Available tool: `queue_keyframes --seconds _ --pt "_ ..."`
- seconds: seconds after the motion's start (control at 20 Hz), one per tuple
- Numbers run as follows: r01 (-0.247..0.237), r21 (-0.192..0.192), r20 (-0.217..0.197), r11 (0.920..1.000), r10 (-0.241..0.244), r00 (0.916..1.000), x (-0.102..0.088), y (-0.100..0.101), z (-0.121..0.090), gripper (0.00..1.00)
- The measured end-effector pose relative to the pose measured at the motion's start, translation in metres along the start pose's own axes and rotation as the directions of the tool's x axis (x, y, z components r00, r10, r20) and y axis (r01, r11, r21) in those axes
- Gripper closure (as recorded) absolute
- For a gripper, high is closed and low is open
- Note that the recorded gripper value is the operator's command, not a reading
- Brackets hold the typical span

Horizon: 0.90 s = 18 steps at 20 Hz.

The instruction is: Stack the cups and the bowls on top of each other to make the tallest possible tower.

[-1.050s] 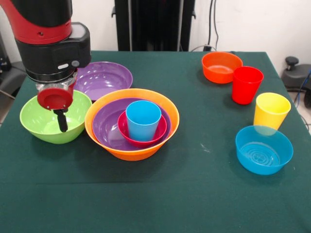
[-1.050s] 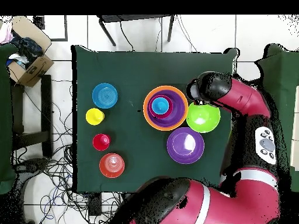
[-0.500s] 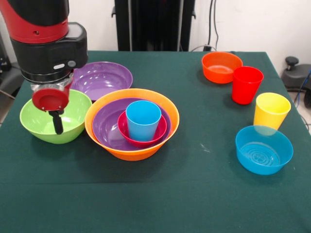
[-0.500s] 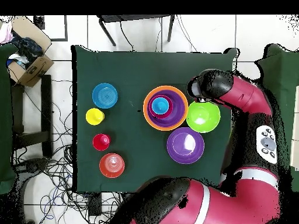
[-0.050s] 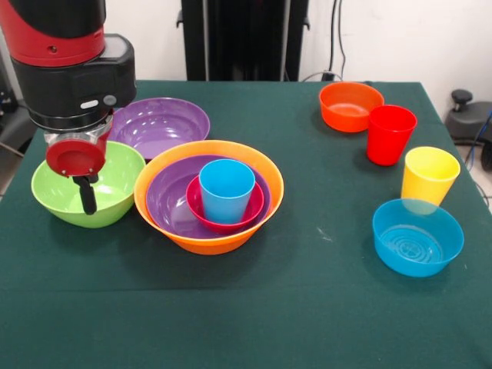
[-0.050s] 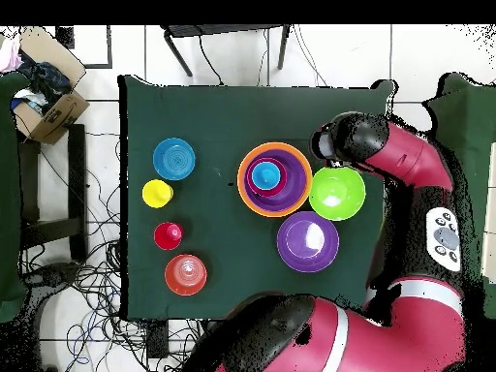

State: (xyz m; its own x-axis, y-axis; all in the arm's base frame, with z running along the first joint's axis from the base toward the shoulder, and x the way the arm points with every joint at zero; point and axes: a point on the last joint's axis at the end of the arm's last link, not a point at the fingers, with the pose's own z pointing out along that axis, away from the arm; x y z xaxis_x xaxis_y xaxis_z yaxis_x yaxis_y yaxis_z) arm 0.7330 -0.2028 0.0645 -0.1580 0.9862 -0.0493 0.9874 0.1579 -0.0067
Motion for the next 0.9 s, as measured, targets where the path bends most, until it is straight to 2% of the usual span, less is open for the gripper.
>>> queue_keyframes --seconds 0.55,0.9 --pt "-0.002 -0.011 0.006 0.9999 0.002 1.0 -0.002 0.001 0.0 0.0" --pt "-0.018 -0.056 0.034 0.9983 0.02 0.9992 -0.013 -0.003 0.008 0.0"
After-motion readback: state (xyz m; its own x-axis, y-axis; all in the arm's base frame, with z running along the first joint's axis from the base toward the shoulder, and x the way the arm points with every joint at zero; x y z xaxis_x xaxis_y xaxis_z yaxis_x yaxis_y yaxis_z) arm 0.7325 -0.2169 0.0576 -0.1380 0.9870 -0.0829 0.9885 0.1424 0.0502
